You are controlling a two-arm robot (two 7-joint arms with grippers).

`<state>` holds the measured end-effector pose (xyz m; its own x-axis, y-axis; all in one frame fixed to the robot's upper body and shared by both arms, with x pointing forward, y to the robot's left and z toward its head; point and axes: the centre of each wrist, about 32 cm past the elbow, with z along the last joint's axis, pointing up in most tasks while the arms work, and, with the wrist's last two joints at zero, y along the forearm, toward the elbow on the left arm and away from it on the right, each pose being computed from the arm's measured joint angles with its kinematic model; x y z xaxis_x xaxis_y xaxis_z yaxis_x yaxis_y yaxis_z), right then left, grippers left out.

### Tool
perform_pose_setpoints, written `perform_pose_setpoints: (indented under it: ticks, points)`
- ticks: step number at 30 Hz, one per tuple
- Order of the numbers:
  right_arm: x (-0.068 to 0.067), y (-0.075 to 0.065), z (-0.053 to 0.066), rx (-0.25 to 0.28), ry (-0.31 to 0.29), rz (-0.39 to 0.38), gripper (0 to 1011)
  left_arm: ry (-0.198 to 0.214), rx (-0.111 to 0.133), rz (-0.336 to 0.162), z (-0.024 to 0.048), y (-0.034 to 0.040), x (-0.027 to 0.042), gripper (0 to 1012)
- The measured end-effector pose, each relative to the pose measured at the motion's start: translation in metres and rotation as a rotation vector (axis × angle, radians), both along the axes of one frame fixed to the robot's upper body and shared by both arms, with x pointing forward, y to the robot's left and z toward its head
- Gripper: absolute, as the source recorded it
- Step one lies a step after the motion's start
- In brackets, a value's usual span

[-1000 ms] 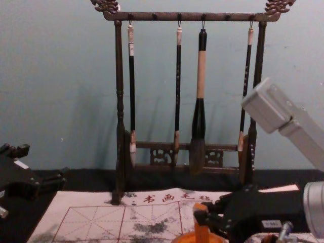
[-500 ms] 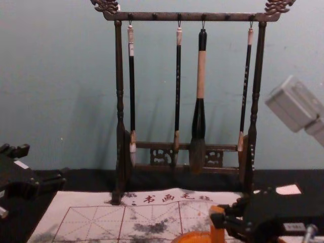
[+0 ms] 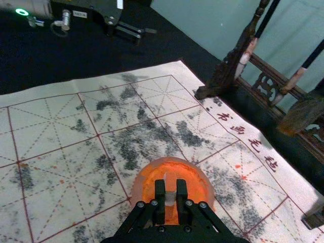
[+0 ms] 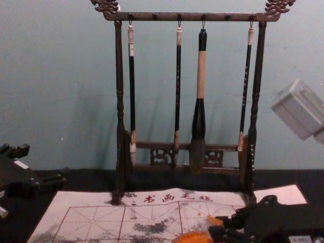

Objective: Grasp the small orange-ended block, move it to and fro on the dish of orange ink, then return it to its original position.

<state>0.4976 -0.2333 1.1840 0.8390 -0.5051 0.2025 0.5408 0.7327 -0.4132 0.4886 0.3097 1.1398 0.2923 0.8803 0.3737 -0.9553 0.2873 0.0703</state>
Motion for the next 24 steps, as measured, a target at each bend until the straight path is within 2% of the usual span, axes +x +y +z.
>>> perform_pose_setpoints:
  ticks: [13, 24]
  points:
    - [-0.003, 0.012, -0.001, 0.012, 0.009, 0.043, 83, 0.000, 0.000, 0.000, 0.0000, 0.0000, 0.0000, 1001]
    - [0.004, 0.020, -0.001, 0.024, 0.007, 0.029, 83, 0.000, 0.000, 0.000, 0.0000, 0.0000, 0.0000, 1001]
